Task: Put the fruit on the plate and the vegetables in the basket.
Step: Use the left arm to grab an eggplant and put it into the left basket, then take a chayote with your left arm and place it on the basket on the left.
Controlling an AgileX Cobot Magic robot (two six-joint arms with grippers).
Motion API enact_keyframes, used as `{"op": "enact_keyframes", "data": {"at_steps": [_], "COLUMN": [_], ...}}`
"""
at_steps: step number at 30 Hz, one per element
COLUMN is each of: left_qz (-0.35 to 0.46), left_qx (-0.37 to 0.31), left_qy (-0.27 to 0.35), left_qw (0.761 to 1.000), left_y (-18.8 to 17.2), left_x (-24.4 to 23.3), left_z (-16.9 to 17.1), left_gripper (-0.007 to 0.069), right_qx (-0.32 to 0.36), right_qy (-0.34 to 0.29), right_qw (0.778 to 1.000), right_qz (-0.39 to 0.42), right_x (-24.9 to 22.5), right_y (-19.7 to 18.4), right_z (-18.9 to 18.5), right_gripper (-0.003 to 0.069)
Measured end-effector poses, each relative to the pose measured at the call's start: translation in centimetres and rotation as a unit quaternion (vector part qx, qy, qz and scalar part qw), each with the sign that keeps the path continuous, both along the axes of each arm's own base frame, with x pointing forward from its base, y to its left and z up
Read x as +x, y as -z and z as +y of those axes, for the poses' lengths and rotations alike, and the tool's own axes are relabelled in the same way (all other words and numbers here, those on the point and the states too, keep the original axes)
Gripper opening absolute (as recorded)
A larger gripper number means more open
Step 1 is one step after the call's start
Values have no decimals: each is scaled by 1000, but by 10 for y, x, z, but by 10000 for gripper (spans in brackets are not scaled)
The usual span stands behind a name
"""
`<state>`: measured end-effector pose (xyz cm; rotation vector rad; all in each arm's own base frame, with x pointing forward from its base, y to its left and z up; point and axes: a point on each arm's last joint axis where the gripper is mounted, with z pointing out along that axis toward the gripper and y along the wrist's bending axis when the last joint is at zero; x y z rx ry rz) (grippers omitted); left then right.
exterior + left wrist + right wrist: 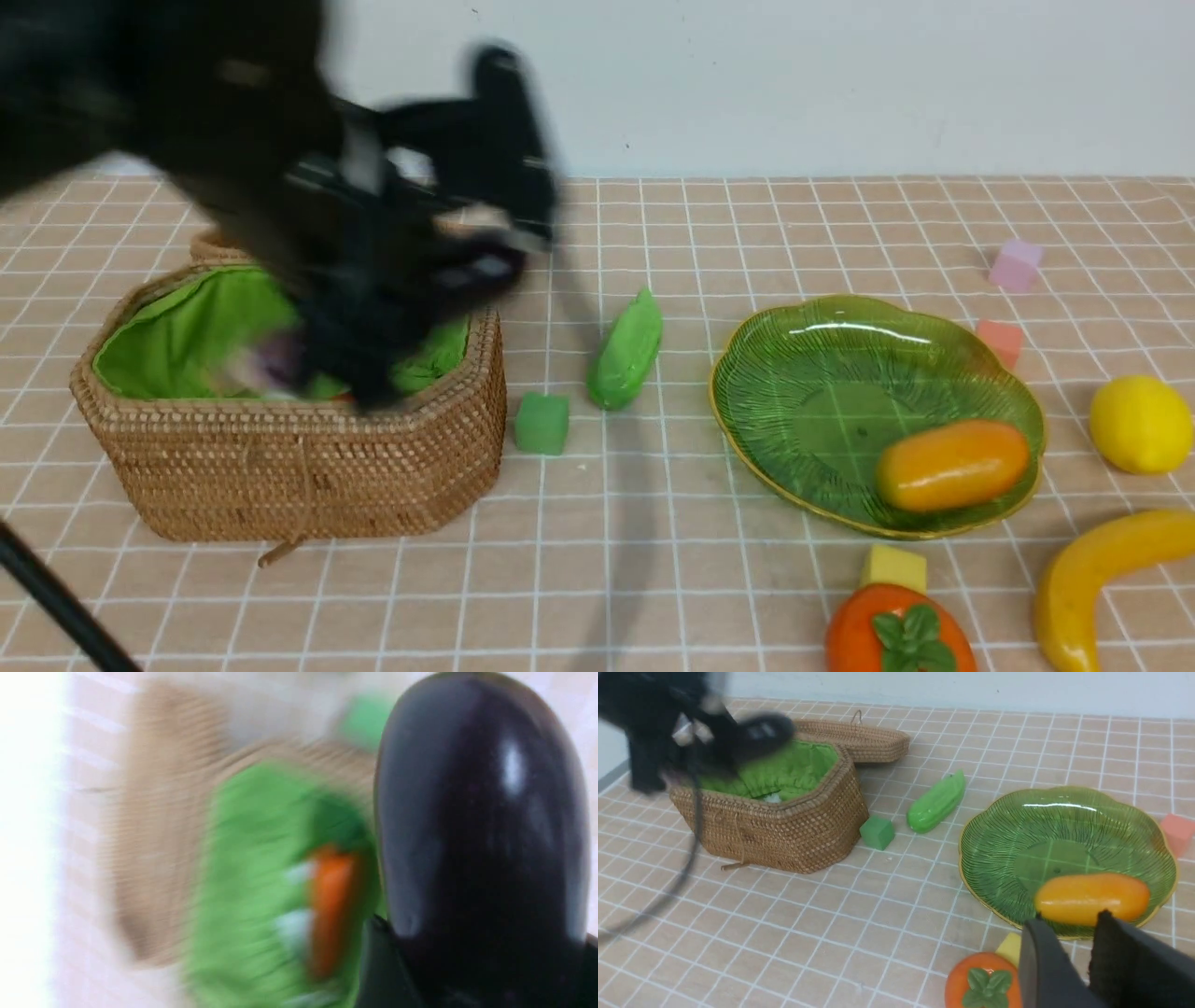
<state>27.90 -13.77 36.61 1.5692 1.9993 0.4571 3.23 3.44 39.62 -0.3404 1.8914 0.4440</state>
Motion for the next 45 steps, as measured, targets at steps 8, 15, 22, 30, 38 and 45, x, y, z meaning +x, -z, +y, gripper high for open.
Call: {"op": "enact_keyframes", "data": {"at_steps": [8, 15, 22, 30, 38, 45], "left_qz": [-7, 11, 42, 107, 109, 63], "left_qx": [33, 1, -244, -334, -292, -267], "left_qy": [-16, -66, -234, -218, -237, -257], "left_qw": [999, 998, 940, 911, 920, 927], "left_y": [44, 60, 36, 14, 87, 159], "left_x": [68, 78, 54, 57, 133, 172], "left_z": [57, 59, 20, -86, -130, -136], "left_gripper": [482, 664, 379, 98, 458, 531], "right_qx": [1, 2, 4, 19, 9, 4], "right_qy": [-1, -3, -5, -19, -41, -51], "right_qw": [1000, 1000, 1000, 998, 996, 994], "right_qz": [0, 0, 4, 53, 82, 98], "right_x": [0, 0, 2, 23, 20, 18], "right_y": [0, 0, 0, 3, 8, 10], "right_z": [0, 1, 1, 9, 11, 12], "right_gripper": [183, 186, 190, 193, 193, 193]}}
